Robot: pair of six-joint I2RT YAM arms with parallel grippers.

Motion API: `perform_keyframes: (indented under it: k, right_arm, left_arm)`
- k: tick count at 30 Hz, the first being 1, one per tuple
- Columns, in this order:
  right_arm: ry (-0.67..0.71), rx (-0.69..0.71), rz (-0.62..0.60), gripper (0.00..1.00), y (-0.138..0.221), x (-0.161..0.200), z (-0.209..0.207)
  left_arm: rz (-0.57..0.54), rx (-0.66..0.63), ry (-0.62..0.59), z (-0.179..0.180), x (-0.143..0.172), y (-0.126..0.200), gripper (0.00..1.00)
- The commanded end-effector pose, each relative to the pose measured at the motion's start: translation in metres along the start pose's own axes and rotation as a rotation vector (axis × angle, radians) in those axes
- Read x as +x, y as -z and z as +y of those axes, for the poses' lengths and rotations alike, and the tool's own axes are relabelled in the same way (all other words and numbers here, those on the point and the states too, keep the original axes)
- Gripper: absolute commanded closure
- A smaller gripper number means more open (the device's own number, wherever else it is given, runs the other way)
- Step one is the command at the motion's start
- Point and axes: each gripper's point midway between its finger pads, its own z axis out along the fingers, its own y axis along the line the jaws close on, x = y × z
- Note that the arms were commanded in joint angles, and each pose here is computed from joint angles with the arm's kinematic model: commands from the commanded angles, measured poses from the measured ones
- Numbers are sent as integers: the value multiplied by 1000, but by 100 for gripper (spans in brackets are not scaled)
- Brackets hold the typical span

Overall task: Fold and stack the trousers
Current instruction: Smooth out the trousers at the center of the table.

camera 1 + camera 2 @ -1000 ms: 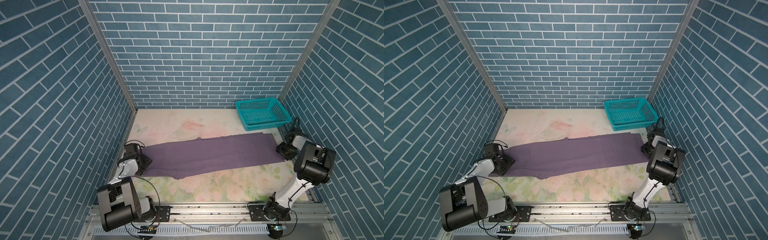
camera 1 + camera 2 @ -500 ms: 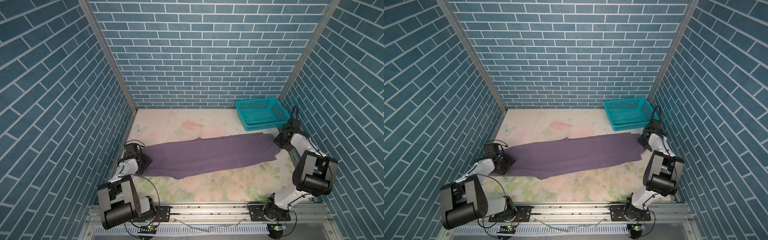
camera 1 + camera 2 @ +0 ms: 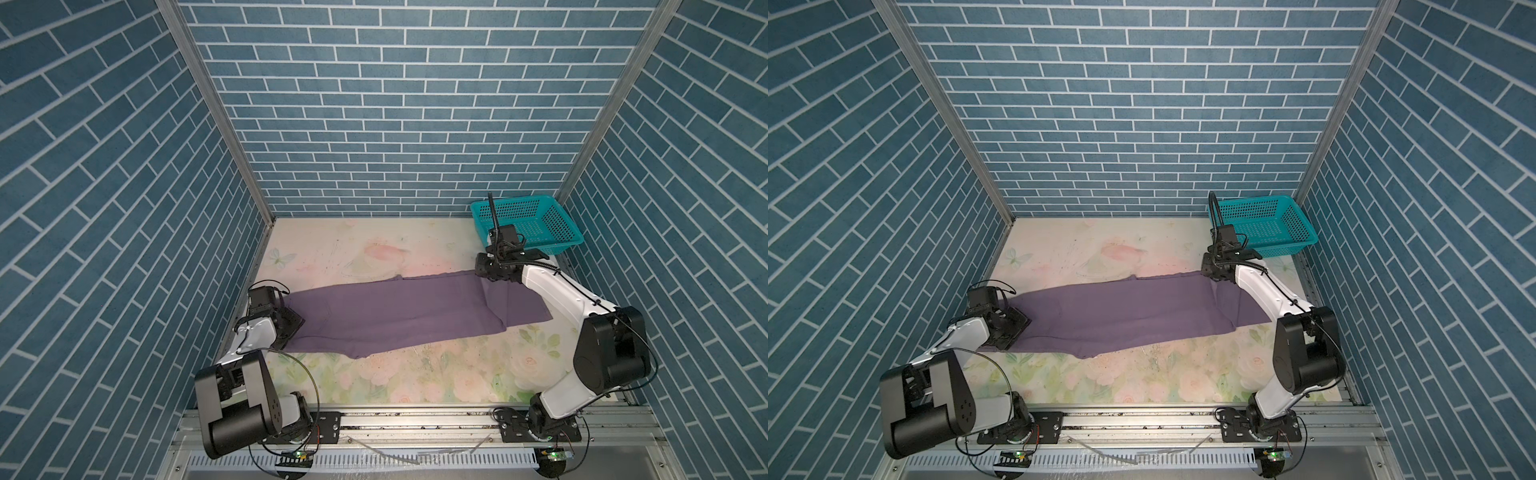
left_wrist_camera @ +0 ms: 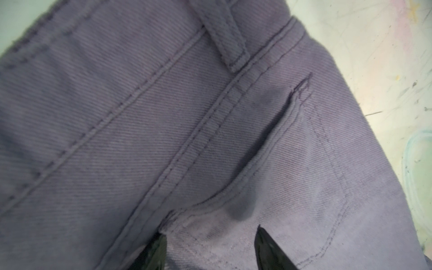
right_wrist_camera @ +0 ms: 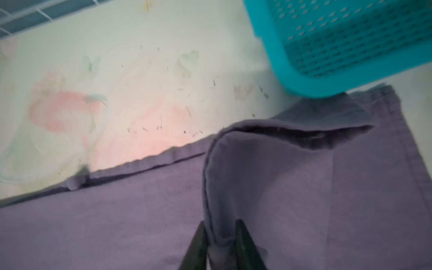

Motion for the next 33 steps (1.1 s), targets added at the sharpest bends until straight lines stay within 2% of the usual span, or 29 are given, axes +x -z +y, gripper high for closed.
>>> perform_keyframes:
  k: [1, 4, 6, 9, 12, 15, 24, 26, 28, 33]
  right_arm:
    - [66, 98, 78, 57, 6, 14, -32]
    - [-14, 224, 56, 48, 23, -1, -85]
    - [-148, 290, 84, 47, 25, -2, -131]
    - [-249, 336, 154, 46, 11, 8, -172]
    - [-280, 327, 226, 43, -14, 19, -187]
    - [-290, 304, 241, 39, -33, 22, -190]
    - [-310, 341, 286, 38, -64, 28, -218]
    - [-318, 359, 297, 42, -67, 33, -223]
    - [-326, 356, 321, 51, -72, 39, -224]
    - [-398, 334, 375, 80, -79, 57, -228]
  left_arm:
    - [55, -31, 9, 13, 16, -7, 38]
    - [58, -29, 12, 13, 19, -9, 39]
    - [61, -26, 17, 14, 21, -10, 38]
    - [60, -24, 15, 14, 21, -10, 38]
    - [61, -28, 8, 14, 20, -9, 38]
    - [57, -31, 5, 14, 18, -8, 38]
    - [69, -39, 6, 14, 18, -15, 39]
    - [71, -40, 5, 14, 18, -17, 39]
    - [72, -38, 7, 13, 17, -17, 39]
    - [70, -34, 8, 11, 15, -17, 39]
